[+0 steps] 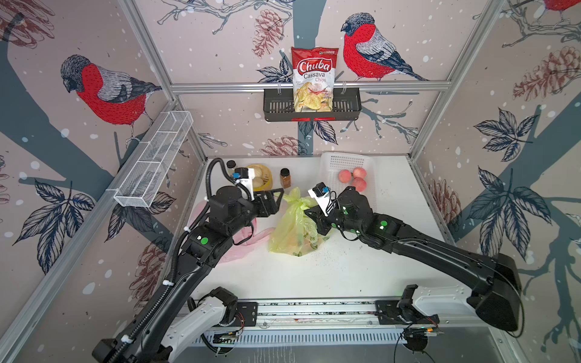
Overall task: Place the peach into a plastic bag & tie a knot
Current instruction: Tie the plastic bag at the center of the board.
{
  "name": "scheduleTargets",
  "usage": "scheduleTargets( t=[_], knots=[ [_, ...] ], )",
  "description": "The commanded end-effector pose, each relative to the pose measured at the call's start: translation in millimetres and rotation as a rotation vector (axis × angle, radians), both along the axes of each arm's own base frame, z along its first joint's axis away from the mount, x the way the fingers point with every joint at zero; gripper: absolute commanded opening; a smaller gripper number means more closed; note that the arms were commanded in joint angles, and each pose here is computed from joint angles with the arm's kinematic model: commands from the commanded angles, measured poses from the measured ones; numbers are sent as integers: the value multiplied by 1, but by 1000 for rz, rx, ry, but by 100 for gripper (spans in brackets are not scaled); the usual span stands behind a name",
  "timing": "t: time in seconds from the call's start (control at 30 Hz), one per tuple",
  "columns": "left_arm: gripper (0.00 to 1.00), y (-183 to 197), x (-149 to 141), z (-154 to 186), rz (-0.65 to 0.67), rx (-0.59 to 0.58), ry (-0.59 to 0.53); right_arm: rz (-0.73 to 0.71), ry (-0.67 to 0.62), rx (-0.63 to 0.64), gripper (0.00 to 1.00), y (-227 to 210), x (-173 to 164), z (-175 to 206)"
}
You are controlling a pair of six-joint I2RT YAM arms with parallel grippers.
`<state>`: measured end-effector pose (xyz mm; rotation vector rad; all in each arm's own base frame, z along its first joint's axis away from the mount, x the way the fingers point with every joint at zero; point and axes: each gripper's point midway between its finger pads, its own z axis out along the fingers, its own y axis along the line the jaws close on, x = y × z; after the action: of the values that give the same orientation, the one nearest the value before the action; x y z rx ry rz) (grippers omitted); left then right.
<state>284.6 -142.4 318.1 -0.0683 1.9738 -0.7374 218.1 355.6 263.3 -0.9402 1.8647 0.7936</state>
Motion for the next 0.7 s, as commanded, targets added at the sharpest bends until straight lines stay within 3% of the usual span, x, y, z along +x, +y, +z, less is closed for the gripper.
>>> scheduleTargets(
  t=[0.0, 0.17, 0.33, 0.67],
  knots=[
    [80, 13, 4, -35, 33, -26, 98, 14, -1, 41, 0, 5, -2, 7],
    [84, 0, 8, -64, -4, -166, 155, 36, 10, 38, 0, 8, -5, 3],
    [85, -9, 16, -54, -26, -264, 119, 50, 10, 35, 0, 10, -7, 3],
    [84, -28, 43, -77, -66, -296, 171, 78, 21, 34, 0, 15, -10, 0]
  ],
)
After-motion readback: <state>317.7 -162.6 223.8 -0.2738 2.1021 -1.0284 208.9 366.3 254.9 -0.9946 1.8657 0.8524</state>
